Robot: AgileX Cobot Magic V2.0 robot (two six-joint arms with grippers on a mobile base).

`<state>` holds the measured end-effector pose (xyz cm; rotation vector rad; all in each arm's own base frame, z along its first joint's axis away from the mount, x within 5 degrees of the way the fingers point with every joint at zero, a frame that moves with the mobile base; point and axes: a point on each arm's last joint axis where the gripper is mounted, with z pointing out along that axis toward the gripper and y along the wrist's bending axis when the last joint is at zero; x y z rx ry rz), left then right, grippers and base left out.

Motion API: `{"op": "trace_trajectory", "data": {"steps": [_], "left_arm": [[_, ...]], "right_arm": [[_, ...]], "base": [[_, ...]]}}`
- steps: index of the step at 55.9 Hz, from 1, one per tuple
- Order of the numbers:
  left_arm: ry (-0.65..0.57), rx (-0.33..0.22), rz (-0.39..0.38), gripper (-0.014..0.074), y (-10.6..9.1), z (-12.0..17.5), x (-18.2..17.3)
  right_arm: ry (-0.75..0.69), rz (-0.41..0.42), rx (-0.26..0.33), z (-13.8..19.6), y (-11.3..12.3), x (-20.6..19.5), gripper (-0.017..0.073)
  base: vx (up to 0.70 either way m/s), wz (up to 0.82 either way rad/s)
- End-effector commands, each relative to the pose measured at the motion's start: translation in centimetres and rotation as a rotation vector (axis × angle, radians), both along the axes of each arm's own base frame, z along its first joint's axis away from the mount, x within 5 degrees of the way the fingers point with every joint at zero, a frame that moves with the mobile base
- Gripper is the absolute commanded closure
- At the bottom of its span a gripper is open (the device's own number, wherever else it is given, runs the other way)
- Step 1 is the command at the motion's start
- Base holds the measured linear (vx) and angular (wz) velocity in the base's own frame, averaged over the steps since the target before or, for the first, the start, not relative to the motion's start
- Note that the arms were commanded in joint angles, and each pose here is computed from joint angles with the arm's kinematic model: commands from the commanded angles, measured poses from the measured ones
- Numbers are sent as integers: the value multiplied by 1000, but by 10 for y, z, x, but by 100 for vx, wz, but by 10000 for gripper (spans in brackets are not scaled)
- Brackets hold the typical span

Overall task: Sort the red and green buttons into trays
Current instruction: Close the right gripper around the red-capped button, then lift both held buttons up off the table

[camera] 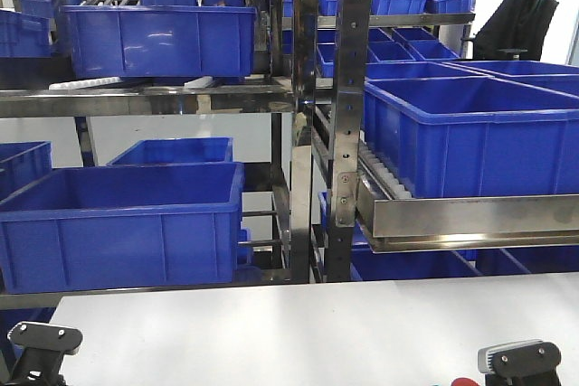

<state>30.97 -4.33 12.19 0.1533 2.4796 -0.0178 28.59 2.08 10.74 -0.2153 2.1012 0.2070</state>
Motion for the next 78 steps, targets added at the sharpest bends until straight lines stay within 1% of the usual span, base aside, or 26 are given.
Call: {"op": "trace_trajectory", "data": {"steps": [1,9,13,16,22,25,31,34,37,47,54,63,65,67,68,70,78], "left_arm": [[-123,7,22,573,0,21,10],[-129,9,24,573,1,22,11],[-129,9,24,573,1,22,11],[-129,9,24,573,1,22,11],[-127,8,23,573,1,22,10],[-124,7,22,573,0,21,10],[-121,6,21,573,0,21,10],[-119,5,20,573,0,21,10],[-117,5,20,573,0,21,10],[-100,-3,9,573,-1,22,8],[-114,-17,0,573,-2,33,5],[-189,-45,-11,595,-3,65,-2],[-215,-55,-12,594,-3,75,-5],[-242,-64,-15,594,-2,86,-8],[-250,-68,-18,594,-3,90,-10],[-271,-75,-22,594,-3,98,-13],[-394,-104,-37,594,-1,141,-33]], "right_arm": [[-88,-3,20,13,1,13,-35],[-54,-8,19,7,1,14,-20],[-54,-8,20,7,1,14,8],[-61,-7,22,7,1,14,46],[-85,-4,31,9,1,15,158],[-95,-3,34,10,2,15,252],[-90,-6,37,10,1,15,410],[-73,-9,38,8,1,15,512],[-59,-11,36,7,1,14,578],[-66,-12,35,11,1,14,574],[-102,0,26,27,1,12,574],[-176,27,-14,62,2,6,571],[-196,31,-15,70,2,3,571],[-217,27,4,82,3,0,571],[-223,23,26,86,4,-2,571],[-240,30,48,96,6,-5,571],[-352,133,63,138,28,-27,569]], "base": [[0,0],[0,0],[0,0],[0,0],[0,0],[0,0],[0,0],[0,0],[0,0],[0,0],[0,0],[0,0],[0,0],[0,0],[0,0],[0,0],[0,0]]}}
